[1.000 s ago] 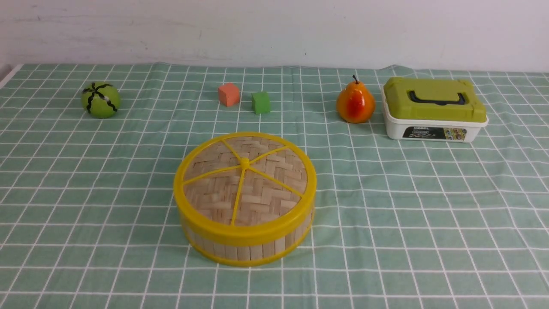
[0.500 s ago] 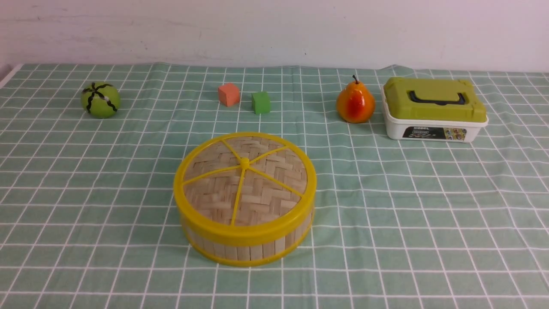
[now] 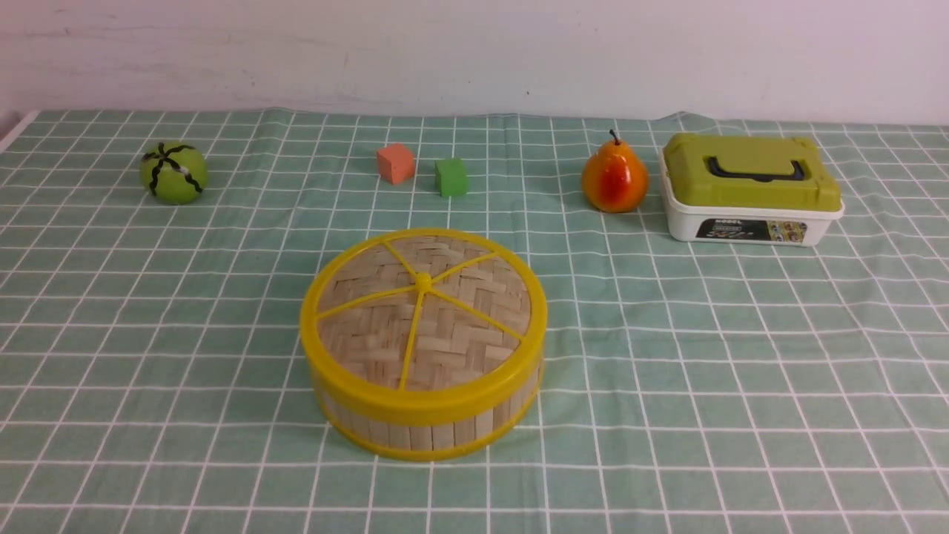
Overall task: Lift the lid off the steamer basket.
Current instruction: Use the left arm to lift the lid of the steamer
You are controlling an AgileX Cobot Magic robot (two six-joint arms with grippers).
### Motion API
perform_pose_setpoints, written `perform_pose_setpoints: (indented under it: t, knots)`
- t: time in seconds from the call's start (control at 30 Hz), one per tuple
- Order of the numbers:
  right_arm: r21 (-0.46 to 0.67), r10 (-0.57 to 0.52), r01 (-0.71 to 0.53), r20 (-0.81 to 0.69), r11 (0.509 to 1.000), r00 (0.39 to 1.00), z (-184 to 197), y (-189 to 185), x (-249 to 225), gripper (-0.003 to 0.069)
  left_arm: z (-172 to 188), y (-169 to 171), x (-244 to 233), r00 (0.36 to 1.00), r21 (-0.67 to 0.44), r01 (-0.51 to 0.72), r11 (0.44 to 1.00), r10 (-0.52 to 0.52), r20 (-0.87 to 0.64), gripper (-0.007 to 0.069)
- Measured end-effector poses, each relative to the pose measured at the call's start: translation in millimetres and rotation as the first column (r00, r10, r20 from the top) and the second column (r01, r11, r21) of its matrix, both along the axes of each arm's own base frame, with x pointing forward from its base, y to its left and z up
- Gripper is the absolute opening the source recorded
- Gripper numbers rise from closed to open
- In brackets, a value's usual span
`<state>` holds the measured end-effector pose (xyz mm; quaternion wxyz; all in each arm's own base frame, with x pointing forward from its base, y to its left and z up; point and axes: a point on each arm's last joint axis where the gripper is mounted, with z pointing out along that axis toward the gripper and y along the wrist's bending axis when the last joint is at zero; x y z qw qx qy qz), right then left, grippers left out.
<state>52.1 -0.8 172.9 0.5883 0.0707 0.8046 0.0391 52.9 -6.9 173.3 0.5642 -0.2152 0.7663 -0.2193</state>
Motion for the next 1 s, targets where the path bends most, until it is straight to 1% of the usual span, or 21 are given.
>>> perform_pose_setpoints:
  t: [0.03, 0.07, 0.1, 0.13, 0.2, 0.23, 0.27, 0.3, 0.33, 0.43, 0.53, 0.63, 0.67, 0.73, 0.8, 0.83, 0.87, 0.9, 0.93, 0.97, 1.0]
  knots:
    - [0.0, 0.0, 0.0, 0.0, 1.0, 1.0, 0.0, 0.0, 0.0, 0.0241, 0.6, -3.0, -0.2, 1.0, -0.16, -0.011, 0.987, 0.009, -0.012, 0.0238]
    - [0.0, 0.0, 0.0, 0.0, 1.0, 1.0, 0.0, 0.0, 0.0, 0.0241, 1.7, -6.9, -0.5, 0.999, -0.38, -0.033, 0.925, 0.019, -0.039, 0.0238]
    - [0.0, 0.0, 0.0, 0.0, 1.0, 1.0, 0.0, 0.0, 0.0, 0.0241, 3.0, -10.0, -0.8, 0.998, -0.544, -0.053, 0.837, 0.022, -0.064, 0.0238]
    - [0.0, 0.0, 0.0, 0.0, 1.0, 1.0, 0.0, 0.0, 0.0, 0.0241, 4.6, -12.6, -1.0, 0.996, -0.679, -0.075, 0.73, 0.019, -0.089, 0.0238]
    - [0.0, 0.0, 0.0, 0.0, 1.0, 1.0, 0.0, 0.0, 0.0, 0.0241, 7.6, -16.1, -1.3, 0.992, -0.84, -0.11, 0.532, 0.006, -0.126, 0.0238]
    - [0.0, 0.0, 0.0, 0.0, 1.0, 1.0, 0.0, 0.0, 0.0, 0.0241, 8.2, -16.6, -1.3, 0.992, -0.856, -0.112, 0.504, 0.002, -0.129, 0.0238]
    - [0.0, 0.0, 0.0, 0.0, 1.0, 1.0, 0.0, 0.0, 0.0, 0.0241, 10.5, -17.1, -1.1, 0.991, -0.903, -0.121, 0.411, 0.0, -0.133, 0.0238]
    - [0.0, 0.0, 0.0, 0.0, 1.0, 1.0, 0.0, 0.0, 0.0, 0.0241, 10.7, -17.1, -1.0, 0.991, -0.907, -0.121, 0.404, 0.001, -0.132, 0.0238]
    - [0.0, 0.0, 0.0, 0.0, 1.0, 1.0, 0.0, 0.0, 0.0, 0.0241, 12.7, -16.1, -0.4, 0.993, -0.923, -0.118, 0.366, 0.014, -0.121, 0.0238]
    - [0.0, 0.0, 0.0, 0.0, 1.0, 1.0, 0.0, 0.0, 0.0, 0.0241, 14.3, -14.5, 0.2, 0.994, -0.93, -0.111, 0.351, 0.031, -0.107, 0.0238]
    - [0.0, 0.0, 0.0, 0.0, 1.0, 1.0, 0.0, 0.0, 0.0, 0.0241, 19.7, -8.3, 2.1, 0.994, -0.937, -0.078, 0.342, 0.101, -0.045, 0.0236]
    - [0.0, 0.0, 0.0, 0.0, 1.0, 1.0, 0.0, 0.0, 0.0, 0.0241, 31.5, 3.8, 3.2, 0.97, -0.938, -0.01, 0.347, 0.233, 0.076, 0.0177]
    - [0.0, 0.0, 0.0, 0.0, 1.0, 1.0, 0.0, 0.0, 0.0, 0.0241, 37.6, 6.4, 2.6, 0.959, -0.929, 0.012, 0.369, 0.26, 0.116, 0.0148]
    - [0.0, 0.0, 0.0, 0.0, 1.0, 1.0, 0.0, 0.0, 0.0, 0.0241, 52.5, 9.1, 0.1, 0.938, -0.894, 0.053, 0.444, 0.285, 0.197, 0.0092]
    - [0.0, 0.0, 0.0, 0.0, 1.0, 1.0, 0.0, 0.0, 0.0, 0.0241, 71.5, 9.5, -4.2, 0.917, -0.836, 0.09, 0.542, 0.282, 0.282, 0.0034]
    - [0.0, 0.0, 0.0, 0.0, 1.0, 1.0, 0.0, 0.0, 0.0, 0.0241, 74.9, 9.1, -4.7, 0.916, -0.82, 0.092, 0.564, 0.275, 0.292, 0.0025]
    - [0.0, 0.0, 0.0, 0.0, 1.0, 1.0, 0.0, 0.0, 0.0, 0.0241, 91.5, 5.9, -4.5, 0.919, -0.743, 0.093, 0.663, 0.23, 0.321, -0.0013]
    - [0.0, 0.0, 0.0, 0.0, 1.0, 1.0, 0.0, 0.0, 0.0, 0.0241, 95.2, 4.2, -2.7, 0.926, -0.707, 0.085, 0.702, 0.207, 0.316, -0.0013]
    - [0.0, 0.0, 0.0, 0.0, 1.0, 1.0, 0.0, 0.0, 0.0, 0.0241, 97.5, 2.9, -1.1, 0.933, -0.696, 0.081, 0.713, 0.191, 0.305, -0.0013]
    - [0.0, 0.0, 0.0, 0.0, 1.0, 1.0, 0.0, 0.0, 0.0, 0.0241, 103.5, -3.9, 8.4, 0.966, -0.619, 0.063, 0.783, 0.108, 0.235, -0.0013]
    - [0.0, 0.0, 0.0, 0.0, 1.0, 1.0, 0.0, 0.0, 0.0, 0.0241, 104.0, -4.8, 9.9, 0.97, -0.61, 0.061, 0.79, 0.096, 0.222, -0.0013]
